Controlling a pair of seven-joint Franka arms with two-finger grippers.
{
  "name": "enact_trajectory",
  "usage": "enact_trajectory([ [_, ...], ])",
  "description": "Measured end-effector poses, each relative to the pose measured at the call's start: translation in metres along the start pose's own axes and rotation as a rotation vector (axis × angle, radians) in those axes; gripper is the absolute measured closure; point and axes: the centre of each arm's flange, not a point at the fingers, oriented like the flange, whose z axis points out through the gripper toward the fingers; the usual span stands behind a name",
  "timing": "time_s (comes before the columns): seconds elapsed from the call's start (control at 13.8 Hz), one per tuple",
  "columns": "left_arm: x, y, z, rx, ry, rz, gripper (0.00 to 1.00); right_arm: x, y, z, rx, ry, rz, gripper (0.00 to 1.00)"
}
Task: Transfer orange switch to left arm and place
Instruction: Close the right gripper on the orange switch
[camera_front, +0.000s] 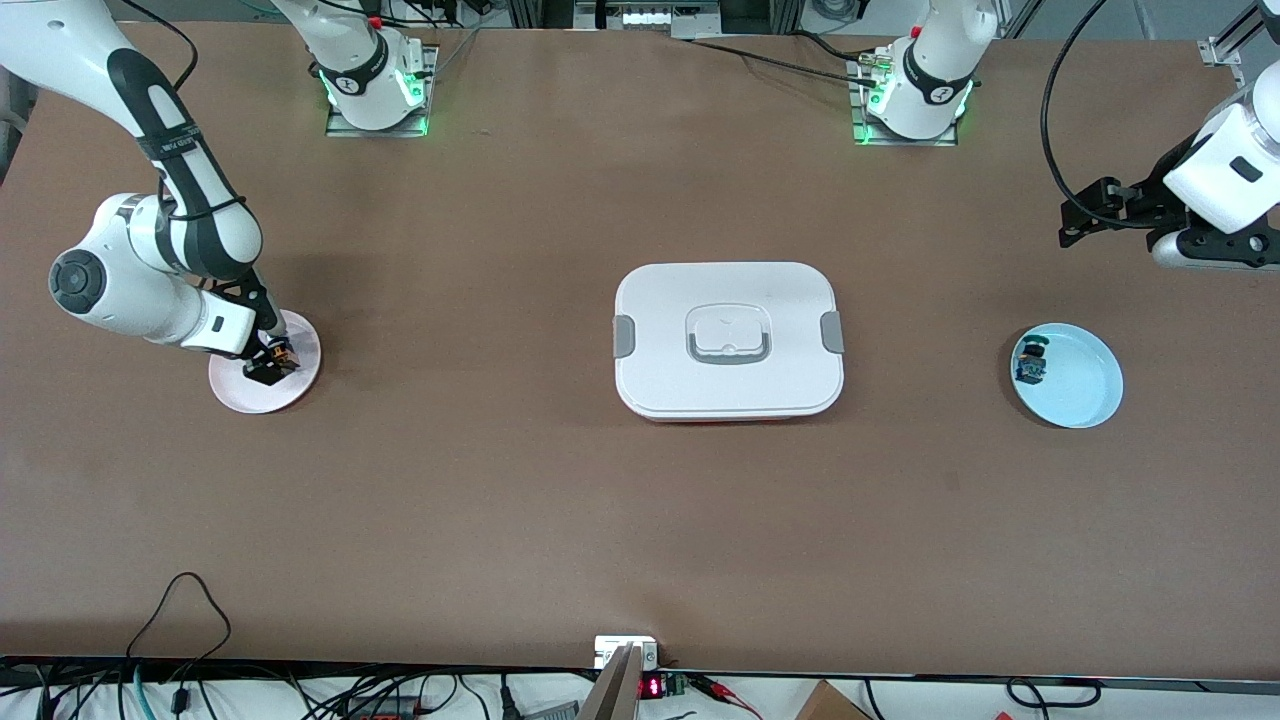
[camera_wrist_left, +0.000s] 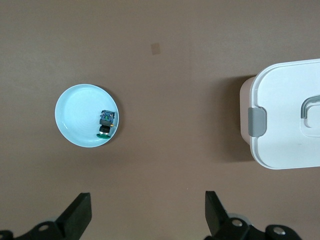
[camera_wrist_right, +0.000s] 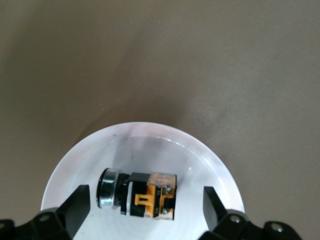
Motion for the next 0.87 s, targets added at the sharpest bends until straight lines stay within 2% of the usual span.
enact_trajectory([
  [0.87,0.000,0.000,0.000,0.000,0.000,0.000,0.00,-0.004,-0.003,0.013,-0.012,0.003,0.008,0.00],
])
